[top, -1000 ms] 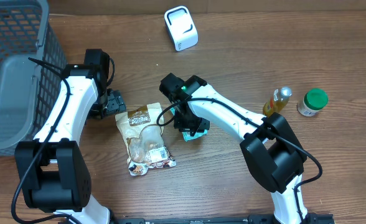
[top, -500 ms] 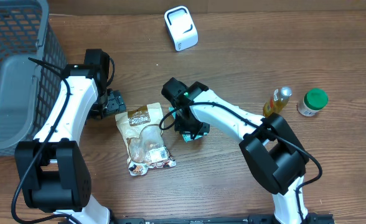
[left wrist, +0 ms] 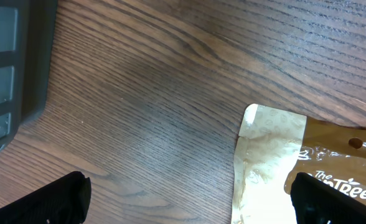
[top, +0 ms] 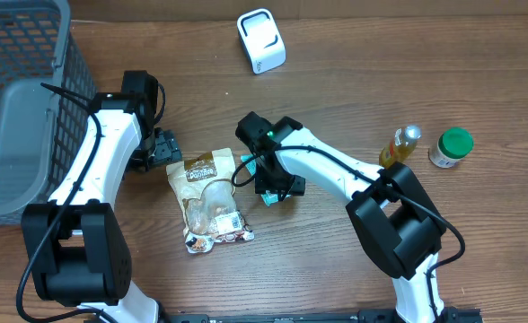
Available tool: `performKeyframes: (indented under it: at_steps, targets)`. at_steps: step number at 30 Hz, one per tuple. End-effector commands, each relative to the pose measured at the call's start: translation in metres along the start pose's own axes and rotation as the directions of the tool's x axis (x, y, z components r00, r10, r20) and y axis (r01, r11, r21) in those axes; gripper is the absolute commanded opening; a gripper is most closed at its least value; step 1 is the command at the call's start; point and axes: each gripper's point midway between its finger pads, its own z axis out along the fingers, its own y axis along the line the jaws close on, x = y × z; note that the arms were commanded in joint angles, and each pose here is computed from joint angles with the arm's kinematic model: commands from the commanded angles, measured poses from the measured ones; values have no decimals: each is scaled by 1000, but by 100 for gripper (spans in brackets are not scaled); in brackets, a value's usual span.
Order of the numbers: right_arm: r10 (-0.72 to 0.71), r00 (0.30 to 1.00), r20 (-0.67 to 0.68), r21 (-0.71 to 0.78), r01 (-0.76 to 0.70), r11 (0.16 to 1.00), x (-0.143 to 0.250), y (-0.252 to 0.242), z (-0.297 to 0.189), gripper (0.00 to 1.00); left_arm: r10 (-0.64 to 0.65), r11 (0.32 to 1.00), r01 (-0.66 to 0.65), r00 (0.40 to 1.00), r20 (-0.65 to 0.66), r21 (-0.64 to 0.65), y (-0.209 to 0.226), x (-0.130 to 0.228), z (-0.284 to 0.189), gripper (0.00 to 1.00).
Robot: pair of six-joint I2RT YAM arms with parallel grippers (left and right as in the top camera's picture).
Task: Scan the item barcode
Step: 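Rotate the held teal wipes pack slightly with the right gripper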
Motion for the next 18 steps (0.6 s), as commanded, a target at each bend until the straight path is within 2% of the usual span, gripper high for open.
performKeyframes:
  at_steps: [1, 4, 6, 8, 10, 18]
  targets:
    - [-19, 1000, 11, -18, 19, 1000, -10, 8, -19, 61, -8, 1000, 8, 1000, 0, -23, 4, -1, 3, 99]
    - [-19, 1000, -10, 1, 19, 1000, -7, 5, -32, 60, -8, 1000, 8, 1000, 0, -23, 4, -1, 3, 99]
    - [-20, 999, -32, 14, 20, 1000, -2, 1, -33, 49, -8, 1000, 8, 1000, 0, -23, 4, -1, 3, 99]
    - [-19, 998, -52, 31, 20, 999, 3, -3, -31, 29, -8, 1000, 8, 1000, 0, -23, 4, -1, 3, 99]
    - [-19, 998, -62, 40, 22, 999, 6, -5, -28, 18, -8, 1000, 8, 1000, 0, -23, 4, -1, 3, 99]
    - [-26, 998, -53, -1, 26, 1000, 6, 1, -10, 18, -8, 1000, 8, 1000, 0, -23, 4, -1, 3, 99]
